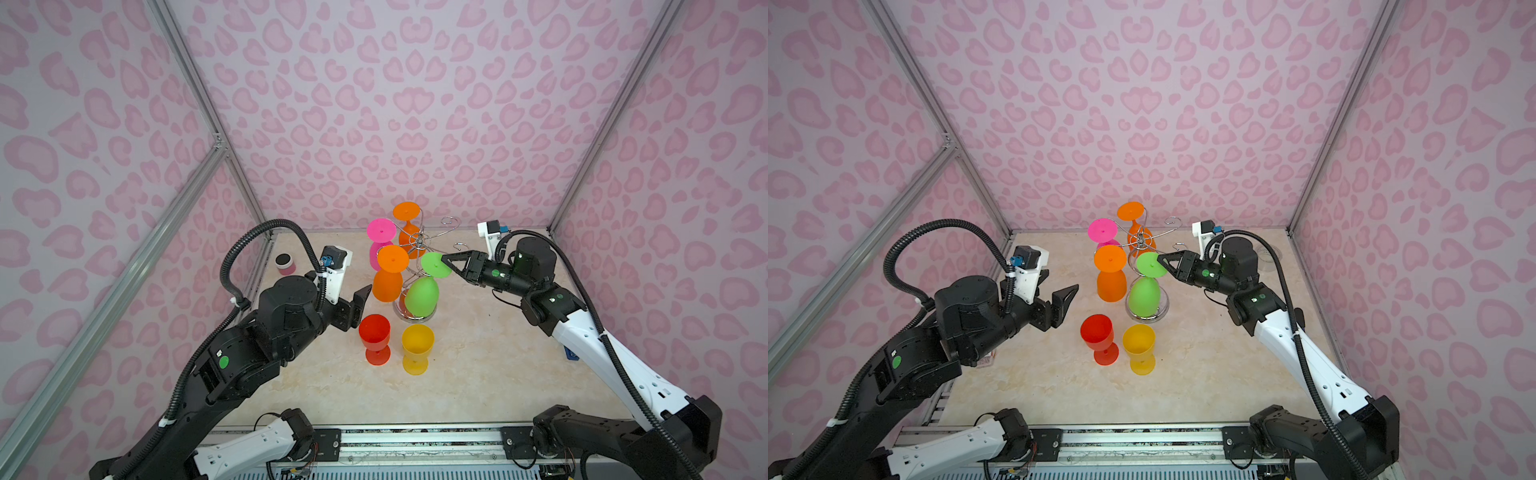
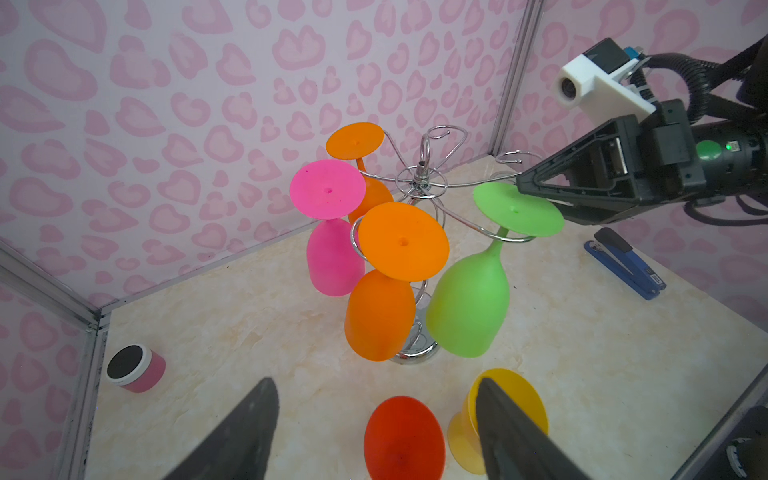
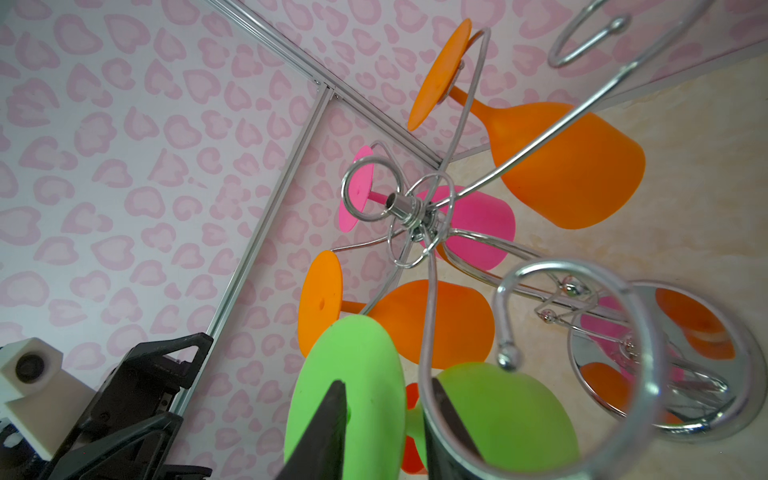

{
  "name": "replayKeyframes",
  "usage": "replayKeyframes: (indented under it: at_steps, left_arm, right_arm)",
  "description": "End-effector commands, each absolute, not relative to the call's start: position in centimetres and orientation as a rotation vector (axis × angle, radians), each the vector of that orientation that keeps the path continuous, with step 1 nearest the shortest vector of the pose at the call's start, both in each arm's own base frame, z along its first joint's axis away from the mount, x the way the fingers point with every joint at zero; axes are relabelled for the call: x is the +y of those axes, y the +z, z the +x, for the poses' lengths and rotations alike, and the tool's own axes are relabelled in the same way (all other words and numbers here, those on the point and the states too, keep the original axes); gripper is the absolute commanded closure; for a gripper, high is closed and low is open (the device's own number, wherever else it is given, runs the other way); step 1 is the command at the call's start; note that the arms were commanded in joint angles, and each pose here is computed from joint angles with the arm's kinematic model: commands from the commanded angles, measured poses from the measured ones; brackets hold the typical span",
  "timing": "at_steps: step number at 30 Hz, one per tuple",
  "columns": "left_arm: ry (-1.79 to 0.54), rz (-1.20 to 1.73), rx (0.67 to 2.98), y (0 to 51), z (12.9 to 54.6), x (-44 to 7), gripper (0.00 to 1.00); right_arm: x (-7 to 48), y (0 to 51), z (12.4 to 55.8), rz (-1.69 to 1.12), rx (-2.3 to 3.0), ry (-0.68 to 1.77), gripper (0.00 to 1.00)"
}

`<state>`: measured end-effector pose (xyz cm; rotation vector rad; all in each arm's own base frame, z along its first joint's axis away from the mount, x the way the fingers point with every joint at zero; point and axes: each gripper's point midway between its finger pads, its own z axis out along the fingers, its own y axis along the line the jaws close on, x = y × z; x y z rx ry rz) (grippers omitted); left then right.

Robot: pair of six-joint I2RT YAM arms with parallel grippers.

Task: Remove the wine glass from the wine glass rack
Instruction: 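Close the right gripper on the green glass's base on the rack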

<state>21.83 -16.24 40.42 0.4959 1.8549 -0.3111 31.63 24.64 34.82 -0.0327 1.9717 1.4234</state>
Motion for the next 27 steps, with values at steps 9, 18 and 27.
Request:
replayKeyframes:
  at_steps: [9,18,27]
  left_arm:
    - [-0.322,0.484,1.825,41.1,21.9,-16.2,0.24]
    - [-0.324,0.48,1.823,41.0,21.8,-16.0,0.25]
    - [-0.332,0.481,1.82,41.1,21.7,-16.1,0.25]
  right_arm:
    - [25.1,36.4,31.2,-0.058,1.903,1.497,0.85]
    - [25.5,37.6,31.0,-0.058,1.863,1.573,0.95]
    - [25.5,38.4,30.9,-0.06,1.832,1.621,1.0]
